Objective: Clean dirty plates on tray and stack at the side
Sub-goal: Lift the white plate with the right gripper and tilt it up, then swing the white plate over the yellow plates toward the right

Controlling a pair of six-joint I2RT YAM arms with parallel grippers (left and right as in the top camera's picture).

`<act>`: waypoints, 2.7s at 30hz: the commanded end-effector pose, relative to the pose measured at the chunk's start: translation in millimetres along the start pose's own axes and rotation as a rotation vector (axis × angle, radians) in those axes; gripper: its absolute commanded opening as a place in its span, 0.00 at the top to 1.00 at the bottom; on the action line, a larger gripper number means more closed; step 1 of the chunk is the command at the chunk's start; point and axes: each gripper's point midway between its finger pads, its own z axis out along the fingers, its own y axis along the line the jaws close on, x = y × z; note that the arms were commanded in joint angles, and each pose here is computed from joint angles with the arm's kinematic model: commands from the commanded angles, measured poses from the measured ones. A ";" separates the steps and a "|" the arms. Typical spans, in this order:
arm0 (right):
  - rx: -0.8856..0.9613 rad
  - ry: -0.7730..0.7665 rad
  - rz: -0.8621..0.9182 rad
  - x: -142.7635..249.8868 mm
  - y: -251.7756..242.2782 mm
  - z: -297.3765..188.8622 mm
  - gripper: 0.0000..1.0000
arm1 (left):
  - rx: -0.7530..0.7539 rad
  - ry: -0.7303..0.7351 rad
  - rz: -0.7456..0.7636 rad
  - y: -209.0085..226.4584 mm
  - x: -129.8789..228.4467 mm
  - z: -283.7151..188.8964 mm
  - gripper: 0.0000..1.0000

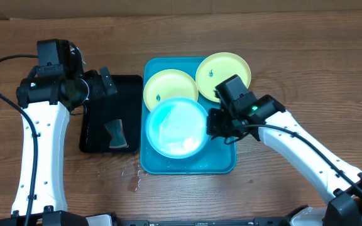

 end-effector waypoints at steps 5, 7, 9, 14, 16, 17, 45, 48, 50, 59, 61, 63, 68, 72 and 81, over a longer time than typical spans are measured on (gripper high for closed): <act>-0.080 -0.139 -0.037 -24.0 46.9 9.2 0.96 | 0.013 -0.028 -0.018 -2.8 -7.0 -8.1 0.00; -0.085 -0.173 -0.040 -31.6 55.8 24.6 0.96 | 0.013 -0.028 -0.018 -2.8 -7.0 -8.1 0.00; -0.081 -0.195 -0.030 -37.8 58.6 37.6 0.96 | 0.013 -0.028 -0.018 -2.8 -7.0 -8.1 0.00; -0.118 -0.266 -0.040 -54.0 75.6 62.5 0.96 | 0.013 -0.028 -0.018 -2.8 -7.0 -8.1 0.00; -0.125 -0.305 -0.056 -59.2 82.8 68.5 0.96 | 0.013 -0.028 -0.018 -2.8 -7.0 -8.1 0.00; -0.125 -0.322 -0.060 -60.8 85.0 68.7 0.96 | 0.013 -0.028 -0.017 -2.8 -7.0 -8.1 0.00; -0.042 -0.809 -0.235 -82.5 144.8 35.1 0.96 | 0.013 -0.028 -0.017 -2.8 -7.0 -8.1 0.00; -0.043 -0.818 -0.259 -82.2 148.5 37.0 0.96 | 0.013 -0.028 -0.018 -2.8 -7.0 -8.1 0.00; -0.038 -0.815 -0.268 -81.8 148.1 40.1 0.96 | 0.013 -0.028 -0.018 -2.8 -7.0 -8.1 0.00; -0.007 -0.878 -0.448 -75.2 168.5 47.7 0.96 | 0.012 -0.028 -0.020 -1.8 -7.4 -7.9 0.00; 0.031 -0.916 -0.512 -74.2 173.0 43.3 0.96 | 0.013 -0.026 -0.018 -2.7 -6.9 -7.4 0.00; 0.068 -0.948 -0.593 -74.2 178.1 38.2 0.96 | 0.018 -0.023 -0.009 -6.4 -5.6 -7.2 0.00; 0.136 -1.017 -0.797 -78.3 192.3 25.3 0.96 | 0.017 -0.014 -0.007 -7.0 -4.6 -4.0 0.00; 0.185 -1.073 -0.889 -82.2 199.9 14.3 0.96 | 0.017 -0.010 -0.004 -8.1 -3.9 -2.8 0.00; 0.288 -1.255 -1.002 -87.9 221.0 -24.6 0.96 | 0.017 -0.008 0.000 -9.2 -4.2 -0.5 0.00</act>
